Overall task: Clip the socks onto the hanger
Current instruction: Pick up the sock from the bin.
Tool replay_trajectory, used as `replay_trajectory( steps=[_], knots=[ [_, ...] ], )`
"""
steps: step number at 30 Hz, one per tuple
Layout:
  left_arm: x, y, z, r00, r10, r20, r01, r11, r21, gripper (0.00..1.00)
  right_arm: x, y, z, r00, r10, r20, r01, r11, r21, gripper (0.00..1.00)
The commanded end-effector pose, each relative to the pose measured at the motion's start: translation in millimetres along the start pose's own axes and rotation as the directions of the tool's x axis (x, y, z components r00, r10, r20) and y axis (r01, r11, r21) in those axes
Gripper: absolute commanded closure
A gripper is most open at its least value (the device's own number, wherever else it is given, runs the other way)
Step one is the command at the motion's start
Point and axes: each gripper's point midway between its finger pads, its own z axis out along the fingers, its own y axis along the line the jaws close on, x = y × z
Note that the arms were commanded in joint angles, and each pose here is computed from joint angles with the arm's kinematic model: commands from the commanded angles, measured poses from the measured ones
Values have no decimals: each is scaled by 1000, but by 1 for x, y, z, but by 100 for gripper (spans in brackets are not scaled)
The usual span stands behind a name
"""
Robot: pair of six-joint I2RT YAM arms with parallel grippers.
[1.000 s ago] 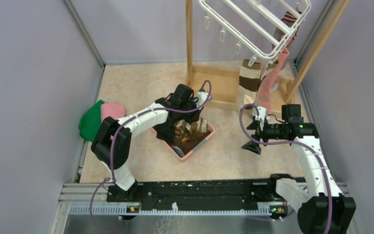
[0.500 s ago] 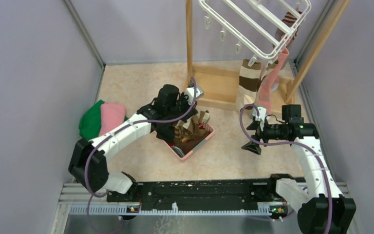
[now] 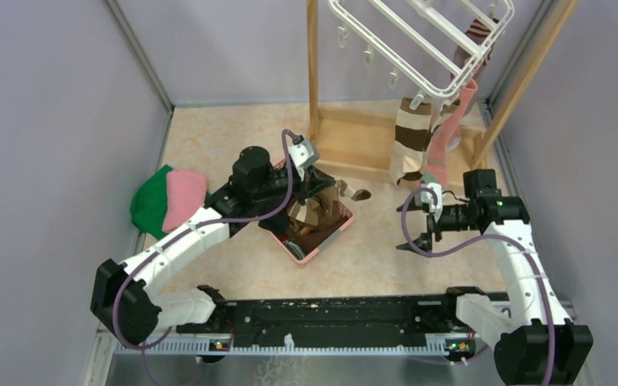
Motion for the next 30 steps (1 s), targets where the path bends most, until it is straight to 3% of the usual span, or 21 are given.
replay_trajectory(
  steps=[1,7,13,17,20,25,26,30],
  knots=[
    [-30,-19,-1,992,16,123,-29,995,98,100,-59,-17,-5,964,-241,114,243,970,-5,1],
    [-33,-27,2,988,-19,152,-5,988,152,100,-106,-42,-3,945,-295,137,295,955,22,2],
    [-36,-28,12,983,-77,169,44,980,192,100,-111,-39,43,967,-249,57,249,968,-10,2],
    [-34,-32,16,983,-92,161,53,972,230,100,-108,-49,58,977,-207,42,205,977,49,6],
    [-31,-31,18,982,-103,156,66,971,231,100,-108,-57,64,986,-165,38,161,984,82,23],
    [-22,-22,20,982,-111,153,84,981,175,100,-114,-56,68,989,-135,61,131,989,67,88],
    [-20,-19,20,982,-116,150,92,983,158,100,-117,-57,67,990,-130,60,126,989,73,97],
    [-11,2,21,975,-163,149,158,987,42,98,-135,-62,57,993,-103,57,97,991,96,100]
  ],
)
